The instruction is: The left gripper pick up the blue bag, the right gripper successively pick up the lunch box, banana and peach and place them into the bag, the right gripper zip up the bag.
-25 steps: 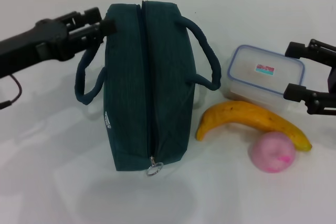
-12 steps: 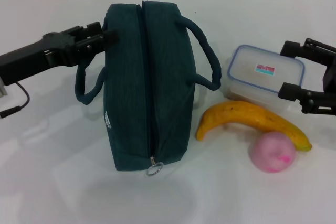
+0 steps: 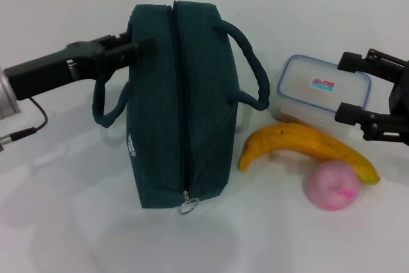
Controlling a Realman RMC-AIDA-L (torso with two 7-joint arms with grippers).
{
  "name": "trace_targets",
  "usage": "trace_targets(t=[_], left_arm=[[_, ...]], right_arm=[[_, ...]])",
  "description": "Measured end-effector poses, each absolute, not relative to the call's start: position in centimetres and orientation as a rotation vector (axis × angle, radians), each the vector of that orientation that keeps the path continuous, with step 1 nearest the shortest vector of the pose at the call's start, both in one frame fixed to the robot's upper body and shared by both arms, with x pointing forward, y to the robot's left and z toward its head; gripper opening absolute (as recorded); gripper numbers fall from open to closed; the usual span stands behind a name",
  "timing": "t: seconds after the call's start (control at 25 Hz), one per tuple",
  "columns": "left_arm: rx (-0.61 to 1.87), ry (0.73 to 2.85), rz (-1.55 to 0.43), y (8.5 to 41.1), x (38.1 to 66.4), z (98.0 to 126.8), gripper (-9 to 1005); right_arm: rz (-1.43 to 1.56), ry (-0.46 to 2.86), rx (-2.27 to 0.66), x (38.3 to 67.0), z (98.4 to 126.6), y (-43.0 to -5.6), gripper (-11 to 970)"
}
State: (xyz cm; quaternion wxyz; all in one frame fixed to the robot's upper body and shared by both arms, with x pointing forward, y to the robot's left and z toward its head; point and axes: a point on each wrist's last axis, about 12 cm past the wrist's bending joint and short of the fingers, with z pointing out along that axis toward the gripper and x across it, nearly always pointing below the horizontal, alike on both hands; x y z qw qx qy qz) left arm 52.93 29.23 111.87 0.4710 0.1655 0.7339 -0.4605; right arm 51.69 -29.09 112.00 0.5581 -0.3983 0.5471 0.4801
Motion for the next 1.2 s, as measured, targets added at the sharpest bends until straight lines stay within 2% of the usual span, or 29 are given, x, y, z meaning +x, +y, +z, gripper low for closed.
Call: trace_targets(t=[0.64,1.2], left_arm=[[0.42,1.834,-1.13,28.7,54.0,111.3,669],[0.486,1.832,-1.128,27.9,54.4,111.2,283]], right_arm=[[1.129,1.331,-0.894,50.4,110.7,-29.6,873],[0.977,1.588,-0.789,49.8,106.8,-31.0,873]])
